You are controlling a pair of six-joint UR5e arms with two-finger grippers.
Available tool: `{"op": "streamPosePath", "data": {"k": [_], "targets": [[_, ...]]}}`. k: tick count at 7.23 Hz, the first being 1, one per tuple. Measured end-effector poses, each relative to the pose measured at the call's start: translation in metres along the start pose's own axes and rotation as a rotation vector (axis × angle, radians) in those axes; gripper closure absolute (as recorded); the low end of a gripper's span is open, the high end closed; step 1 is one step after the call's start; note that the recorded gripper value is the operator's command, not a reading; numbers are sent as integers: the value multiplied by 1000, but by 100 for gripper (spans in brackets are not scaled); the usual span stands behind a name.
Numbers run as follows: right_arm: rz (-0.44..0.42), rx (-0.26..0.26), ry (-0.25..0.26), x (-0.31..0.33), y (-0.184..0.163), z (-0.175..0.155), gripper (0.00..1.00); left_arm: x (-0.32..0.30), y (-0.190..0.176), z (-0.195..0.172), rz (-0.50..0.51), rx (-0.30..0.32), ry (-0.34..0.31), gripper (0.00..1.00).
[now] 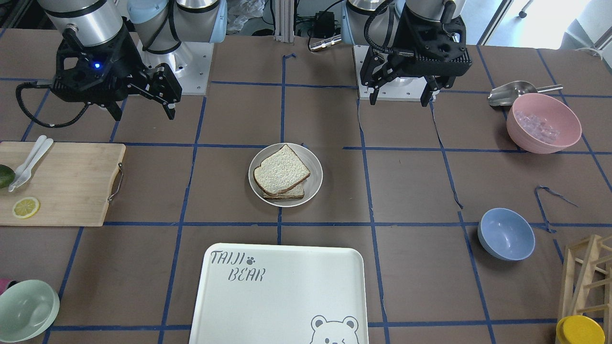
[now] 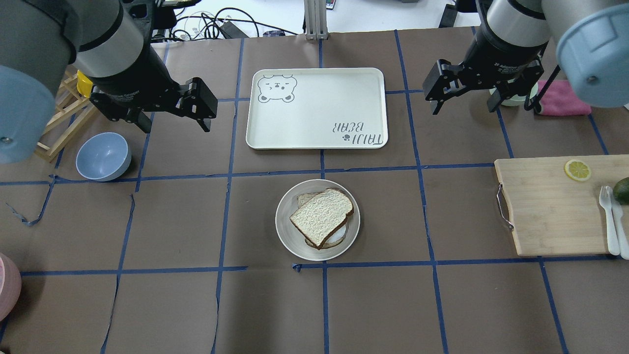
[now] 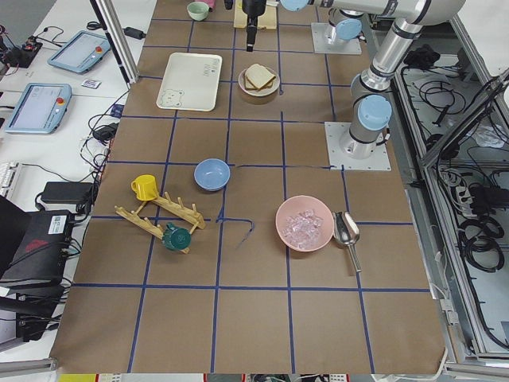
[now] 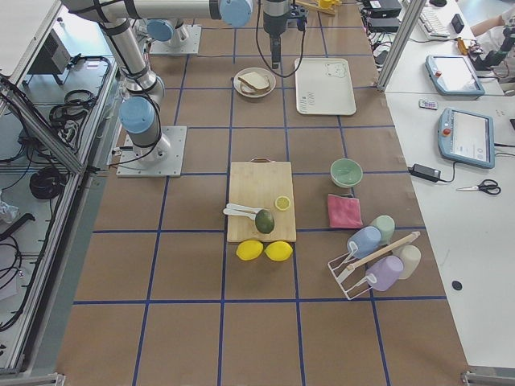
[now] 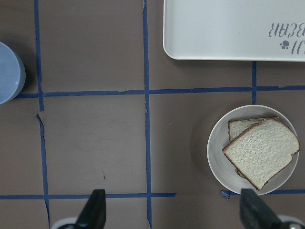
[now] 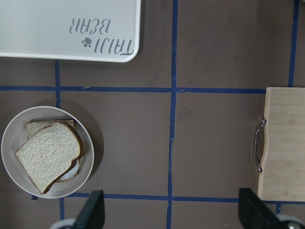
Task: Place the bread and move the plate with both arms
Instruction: 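Move the left gripper toward the white plate's rim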
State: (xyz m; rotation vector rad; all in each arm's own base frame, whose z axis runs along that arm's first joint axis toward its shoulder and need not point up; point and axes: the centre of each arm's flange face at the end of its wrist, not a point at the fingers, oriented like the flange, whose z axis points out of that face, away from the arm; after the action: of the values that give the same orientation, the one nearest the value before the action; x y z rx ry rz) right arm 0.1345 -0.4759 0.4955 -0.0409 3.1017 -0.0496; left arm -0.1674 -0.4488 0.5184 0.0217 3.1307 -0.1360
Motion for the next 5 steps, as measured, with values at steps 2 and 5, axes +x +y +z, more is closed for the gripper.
{"op": "streamPosePath", "data": {"k": [2, 5], "targets": [[-3, -3, -1, -2, 7, -4, 0, 0, 0, 0, 0, -1, 0, 0], [-4, -6, -2, -3, 18, -3, 0, 0, 0, 0, 0, -1, 0, 0]]}}
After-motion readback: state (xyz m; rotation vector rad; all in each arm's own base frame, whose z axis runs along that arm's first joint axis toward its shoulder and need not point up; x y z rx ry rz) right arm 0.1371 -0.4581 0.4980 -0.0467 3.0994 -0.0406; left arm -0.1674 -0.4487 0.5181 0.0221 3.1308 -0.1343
